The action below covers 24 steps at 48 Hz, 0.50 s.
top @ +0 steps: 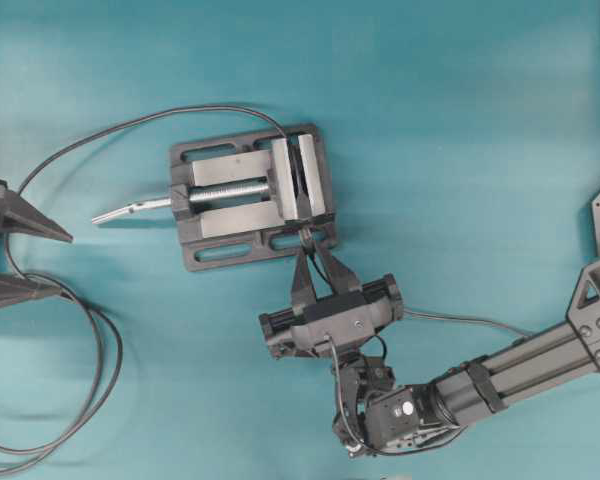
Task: Insert the USB cable into the fixed female connector.
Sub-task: 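Align the silver USB plug with the blue port in the vise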
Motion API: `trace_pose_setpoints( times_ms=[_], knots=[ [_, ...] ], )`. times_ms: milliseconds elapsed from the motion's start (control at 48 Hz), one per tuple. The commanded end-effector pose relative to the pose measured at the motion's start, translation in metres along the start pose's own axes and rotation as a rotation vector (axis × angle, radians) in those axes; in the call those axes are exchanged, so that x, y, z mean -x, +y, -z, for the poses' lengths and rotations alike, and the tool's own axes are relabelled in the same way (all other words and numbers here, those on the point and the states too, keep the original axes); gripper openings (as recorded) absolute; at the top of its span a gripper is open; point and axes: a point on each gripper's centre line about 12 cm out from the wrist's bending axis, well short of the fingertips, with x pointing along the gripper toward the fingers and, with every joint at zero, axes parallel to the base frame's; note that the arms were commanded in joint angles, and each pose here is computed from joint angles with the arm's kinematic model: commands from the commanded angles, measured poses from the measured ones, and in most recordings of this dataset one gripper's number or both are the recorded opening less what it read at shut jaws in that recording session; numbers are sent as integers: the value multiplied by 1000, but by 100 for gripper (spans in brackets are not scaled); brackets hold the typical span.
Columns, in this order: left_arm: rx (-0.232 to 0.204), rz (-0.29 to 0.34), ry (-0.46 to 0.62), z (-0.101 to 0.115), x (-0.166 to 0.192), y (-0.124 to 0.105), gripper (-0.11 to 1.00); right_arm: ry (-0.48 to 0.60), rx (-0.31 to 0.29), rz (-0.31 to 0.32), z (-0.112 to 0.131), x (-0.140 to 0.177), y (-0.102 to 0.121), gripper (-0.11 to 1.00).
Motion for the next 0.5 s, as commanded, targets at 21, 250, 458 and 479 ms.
trace_pose_setpoints(
  times_ms=[21,250,458,479],
  knots=[
    [7,6,-11,-5,-1,-2,99,2,-41,13,-12,2,5,19],
    [7,6,-11,-5,-1,-2,99,3,-42,25,-8,2,6,19],
    [7,6,-11,-5,-1,-2,99,0,-42,31,-9,2,5,19],
    [6,7,-11,-5,-1,-2,99,0,-41,33,-8,2,5,19]
  ],
)
